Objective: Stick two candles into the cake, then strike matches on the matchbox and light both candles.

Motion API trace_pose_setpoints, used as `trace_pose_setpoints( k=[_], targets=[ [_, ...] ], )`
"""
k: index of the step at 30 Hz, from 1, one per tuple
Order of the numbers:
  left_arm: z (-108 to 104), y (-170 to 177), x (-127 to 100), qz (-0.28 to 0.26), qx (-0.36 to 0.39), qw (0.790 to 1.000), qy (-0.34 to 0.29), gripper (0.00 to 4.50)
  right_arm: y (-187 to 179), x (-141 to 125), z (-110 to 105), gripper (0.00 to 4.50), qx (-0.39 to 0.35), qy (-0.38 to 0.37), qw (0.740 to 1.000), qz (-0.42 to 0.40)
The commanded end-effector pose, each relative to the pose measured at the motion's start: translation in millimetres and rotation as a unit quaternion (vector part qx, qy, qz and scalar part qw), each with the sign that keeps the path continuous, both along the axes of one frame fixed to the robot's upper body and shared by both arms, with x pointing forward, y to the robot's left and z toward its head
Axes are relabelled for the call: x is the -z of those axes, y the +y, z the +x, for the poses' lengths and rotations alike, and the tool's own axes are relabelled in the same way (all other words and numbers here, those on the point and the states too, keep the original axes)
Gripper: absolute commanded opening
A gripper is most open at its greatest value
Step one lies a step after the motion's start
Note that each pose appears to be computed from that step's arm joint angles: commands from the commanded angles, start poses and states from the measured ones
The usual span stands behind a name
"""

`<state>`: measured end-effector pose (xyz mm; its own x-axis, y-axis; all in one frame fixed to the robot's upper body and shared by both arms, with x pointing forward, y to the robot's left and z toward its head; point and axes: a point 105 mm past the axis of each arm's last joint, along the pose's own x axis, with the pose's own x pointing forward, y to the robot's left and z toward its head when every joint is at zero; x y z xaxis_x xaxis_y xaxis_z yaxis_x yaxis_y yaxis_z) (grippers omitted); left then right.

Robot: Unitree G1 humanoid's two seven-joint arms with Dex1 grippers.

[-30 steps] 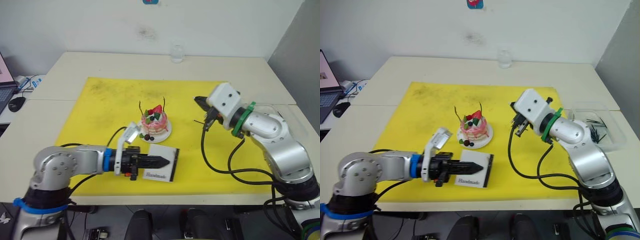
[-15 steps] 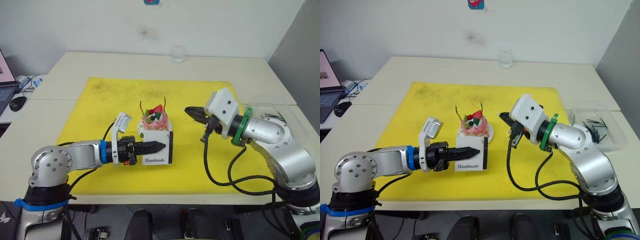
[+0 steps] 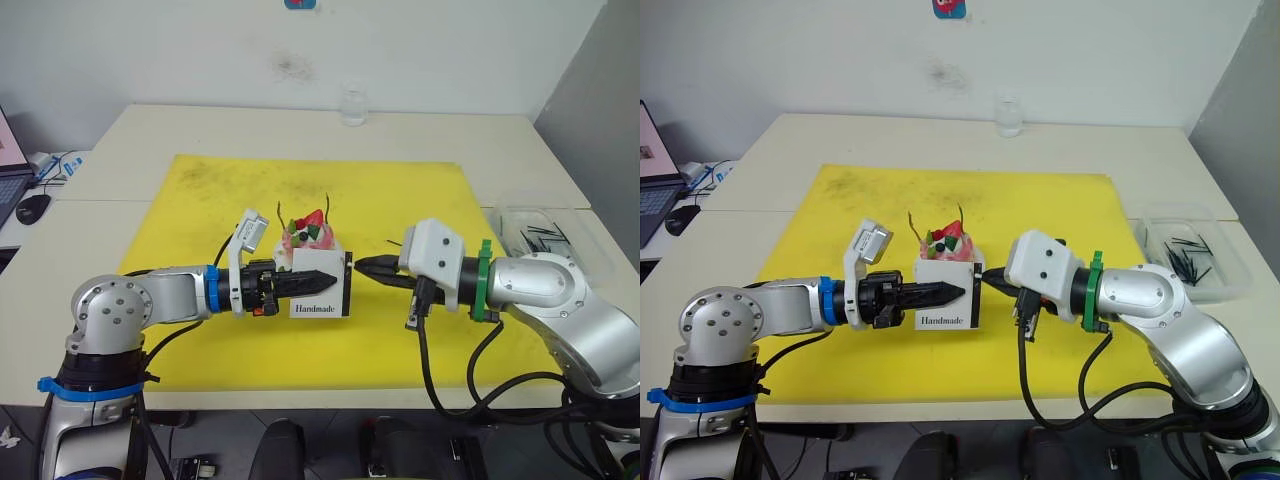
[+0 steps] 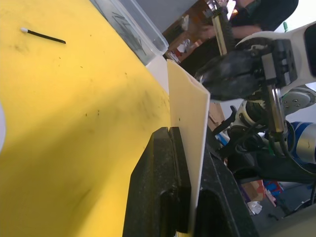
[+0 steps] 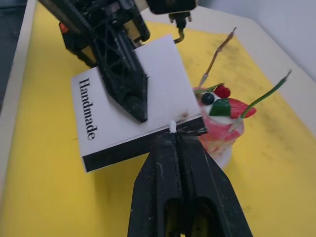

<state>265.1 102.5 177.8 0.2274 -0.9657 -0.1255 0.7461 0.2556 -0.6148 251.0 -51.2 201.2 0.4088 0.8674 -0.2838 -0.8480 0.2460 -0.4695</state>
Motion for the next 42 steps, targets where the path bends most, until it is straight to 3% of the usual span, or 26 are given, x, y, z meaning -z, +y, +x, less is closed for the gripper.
trace_pose_setpoints(
  k=[1, 13, 26, 42],
  targets=[
    [-2, -3, -11, -0.006, 0.01, 1.0, -0.028, 0.0, 4, -2, -5, 0.01, -0.013, -0.015, 1.0, -0.006],
    [-1, 0, -7, 0.008, -0.004, 0.999, -0.035, 0.0, 1, 3, -2, 0.01, -0.006, -0.018, 1.0, -0.011],
    [7, -4, 1, 0.05, -0.052, 0.991, -0.112, 0.0, -5, 6, 9, 0.01, 0.03, -0.027, 0.999, -0.023],
    [9, -5, 3, 0.055, -0.058, 0.989, -0.124, 0.0, -1, 12, 16, 0.01, 0.049, -0.023, 0.998, -0.025]
  ],
)
